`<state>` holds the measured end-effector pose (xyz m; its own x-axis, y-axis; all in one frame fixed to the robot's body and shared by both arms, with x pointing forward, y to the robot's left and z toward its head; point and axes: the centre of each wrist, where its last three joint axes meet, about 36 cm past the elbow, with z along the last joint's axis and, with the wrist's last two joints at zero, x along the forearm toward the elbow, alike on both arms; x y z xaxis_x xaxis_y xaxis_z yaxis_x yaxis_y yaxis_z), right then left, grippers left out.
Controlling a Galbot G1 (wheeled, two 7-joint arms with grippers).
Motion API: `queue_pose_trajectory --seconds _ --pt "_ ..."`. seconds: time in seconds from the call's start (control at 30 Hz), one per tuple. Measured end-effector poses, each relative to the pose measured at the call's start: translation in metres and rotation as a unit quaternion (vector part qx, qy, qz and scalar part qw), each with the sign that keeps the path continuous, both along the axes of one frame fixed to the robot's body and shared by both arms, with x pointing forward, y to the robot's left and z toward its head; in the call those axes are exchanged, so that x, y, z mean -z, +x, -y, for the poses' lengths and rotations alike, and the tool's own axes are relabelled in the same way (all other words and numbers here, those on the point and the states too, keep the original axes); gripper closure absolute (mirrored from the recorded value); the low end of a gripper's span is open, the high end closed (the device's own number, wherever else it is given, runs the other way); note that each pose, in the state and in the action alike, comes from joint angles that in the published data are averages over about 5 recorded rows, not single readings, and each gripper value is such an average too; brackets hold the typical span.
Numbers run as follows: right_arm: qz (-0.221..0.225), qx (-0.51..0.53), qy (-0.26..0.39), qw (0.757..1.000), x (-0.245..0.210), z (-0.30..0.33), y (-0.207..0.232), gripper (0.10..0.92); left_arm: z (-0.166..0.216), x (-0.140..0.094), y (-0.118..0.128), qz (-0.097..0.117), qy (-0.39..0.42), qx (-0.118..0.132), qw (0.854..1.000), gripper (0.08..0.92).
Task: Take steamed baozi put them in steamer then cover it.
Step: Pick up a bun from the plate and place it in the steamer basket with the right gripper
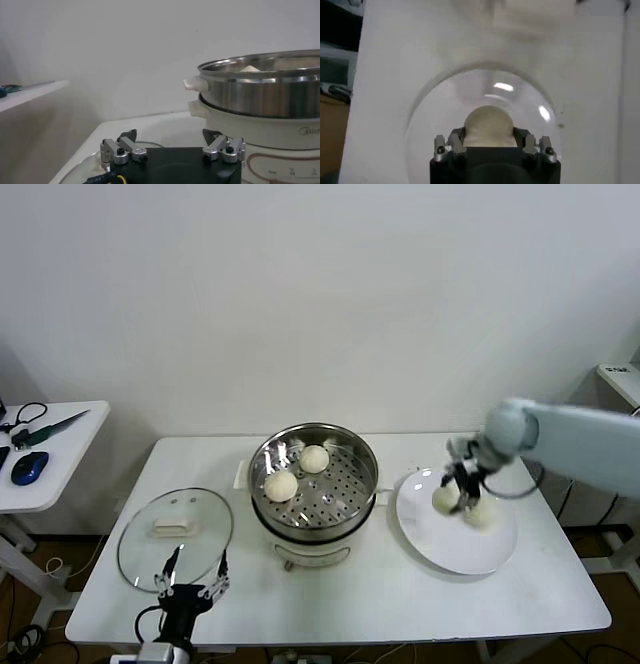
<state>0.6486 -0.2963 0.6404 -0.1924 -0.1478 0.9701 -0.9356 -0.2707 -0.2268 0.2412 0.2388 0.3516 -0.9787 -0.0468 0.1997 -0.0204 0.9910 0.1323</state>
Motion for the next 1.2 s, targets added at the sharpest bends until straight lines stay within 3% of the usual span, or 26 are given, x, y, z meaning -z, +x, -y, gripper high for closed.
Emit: queue_pose_trajectory --seconds 0.17,0.37,0.8,0.97,1.2 --pt "0.045 -0.127 -0.008 0.991 -0.077 -0.060 -0.007 0.367 0.002 0.000 0.001 0.002 0.000 0.004 1.000 0.177" --pt "0.066 -0.289 -0.036 0.954 -0.104 -0.141 -0.034 0.369 0.002 -0.003 0.000 0.004 0.002 0.005 1.000 0.177" --pt "0.059 -0.517 -0.076 0.851 -0.028 -0.254 -0.051 0.369 0.001 -0.008 -0.002 0.009 0.006 0.000 1.000 0.177" --pt "0.048 -0.552 -0.081 0.828 0.002 -0.274 -0.047 0.369 0.000 -0.007 -0.003 0.010 0.007 -0.003 1.000 0.177" --pt "0.033 -0.573 -0.085 0.815 0.035 -0.282 -0.042 0.363 0.000 -0.007 -0.002 0.011 0.005 -0.007 1.000 0.177"
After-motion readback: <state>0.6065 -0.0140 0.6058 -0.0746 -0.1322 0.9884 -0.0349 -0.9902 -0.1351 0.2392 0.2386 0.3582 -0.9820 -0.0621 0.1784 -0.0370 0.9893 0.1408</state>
